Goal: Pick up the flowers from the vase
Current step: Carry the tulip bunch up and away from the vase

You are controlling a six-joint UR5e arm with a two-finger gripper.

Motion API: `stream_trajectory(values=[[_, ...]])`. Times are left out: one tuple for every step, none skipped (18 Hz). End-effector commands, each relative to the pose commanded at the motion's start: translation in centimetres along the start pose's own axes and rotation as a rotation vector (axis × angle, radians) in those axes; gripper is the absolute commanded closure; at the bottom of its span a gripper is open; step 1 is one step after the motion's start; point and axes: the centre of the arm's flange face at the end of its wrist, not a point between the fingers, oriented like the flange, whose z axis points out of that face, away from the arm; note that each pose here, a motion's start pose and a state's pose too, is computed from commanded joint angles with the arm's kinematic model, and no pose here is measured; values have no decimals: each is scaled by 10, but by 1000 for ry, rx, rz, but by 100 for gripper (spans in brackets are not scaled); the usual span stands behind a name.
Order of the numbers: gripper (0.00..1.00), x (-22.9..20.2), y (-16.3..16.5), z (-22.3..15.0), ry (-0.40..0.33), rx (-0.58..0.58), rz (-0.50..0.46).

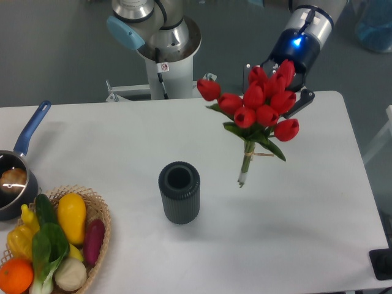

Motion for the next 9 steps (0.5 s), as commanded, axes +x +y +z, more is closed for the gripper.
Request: stream_trajectory(values=[[63, 0, 0, 0, -2, -7, 9], [63, -1, 1, -1, -4, -11, 10], [63, -3, 2, 0, -3, -11, 9], [63, -4, 4, 1, -3, -16, 6], [63, -5, 4, 0, -5, -17, 7], [63, -6, 4, 0, -5, -17, 5], [63, -6, 4, 0, -5, -17, 7], [63, -6, 4, 0, -5, -17, 5], [63, -6, 4, 0, -5, -17, 5]])
